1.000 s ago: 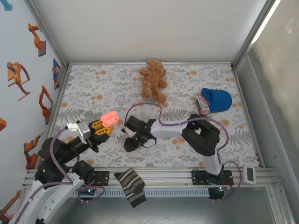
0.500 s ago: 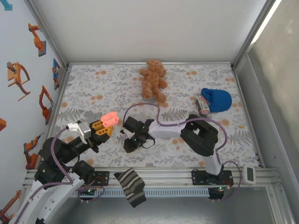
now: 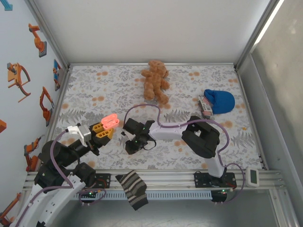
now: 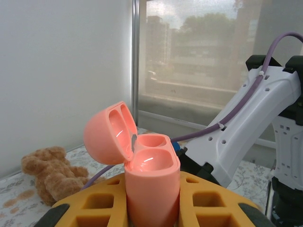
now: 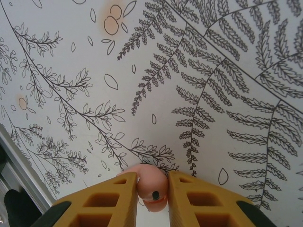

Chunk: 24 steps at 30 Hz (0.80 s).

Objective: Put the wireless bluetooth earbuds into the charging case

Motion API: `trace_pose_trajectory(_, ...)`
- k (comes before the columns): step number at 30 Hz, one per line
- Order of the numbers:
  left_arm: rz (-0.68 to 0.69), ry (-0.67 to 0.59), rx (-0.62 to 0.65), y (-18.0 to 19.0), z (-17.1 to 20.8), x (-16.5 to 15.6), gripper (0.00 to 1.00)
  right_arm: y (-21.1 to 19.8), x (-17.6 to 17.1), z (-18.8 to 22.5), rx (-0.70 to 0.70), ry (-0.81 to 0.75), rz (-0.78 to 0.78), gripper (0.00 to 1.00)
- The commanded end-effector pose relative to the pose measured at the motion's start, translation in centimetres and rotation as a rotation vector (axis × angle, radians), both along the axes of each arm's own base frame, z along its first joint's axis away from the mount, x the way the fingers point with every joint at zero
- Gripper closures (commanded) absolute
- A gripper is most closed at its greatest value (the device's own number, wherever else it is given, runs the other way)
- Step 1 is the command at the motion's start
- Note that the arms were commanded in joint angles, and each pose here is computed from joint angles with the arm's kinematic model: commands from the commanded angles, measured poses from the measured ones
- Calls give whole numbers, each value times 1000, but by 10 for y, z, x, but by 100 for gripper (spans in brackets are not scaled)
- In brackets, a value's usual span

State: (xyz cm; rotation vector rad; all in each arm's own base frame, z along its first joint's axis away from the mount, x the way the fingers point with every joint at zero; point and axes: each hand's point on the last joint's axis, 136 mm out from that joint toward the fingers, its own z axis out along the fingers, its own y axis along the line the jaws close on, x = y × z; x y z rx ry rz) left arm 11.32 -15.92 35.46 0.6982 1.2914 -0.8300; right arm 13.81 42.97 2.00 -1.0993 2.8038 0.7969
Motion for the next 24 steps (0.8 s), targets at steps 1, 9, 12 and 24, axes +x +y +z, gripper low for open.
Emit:
trace_pose_trajectory(1,3,-23,-22,4,10,-4,100,1,-2,-3,-7,-24,19,78)
trace_pose_trajectory(9,1,-26,-25,4,11,-5,100,3,1,14,34,-63,26,78)
trace_pose_trajectory(12,2,-26,-26,4,12,-5,100,4,2,21,50,-80,31,79)
trace_pose_trajectory(24,1,-22,-24,4,11,-5,100,-12,19,60,101,-187,15,79)
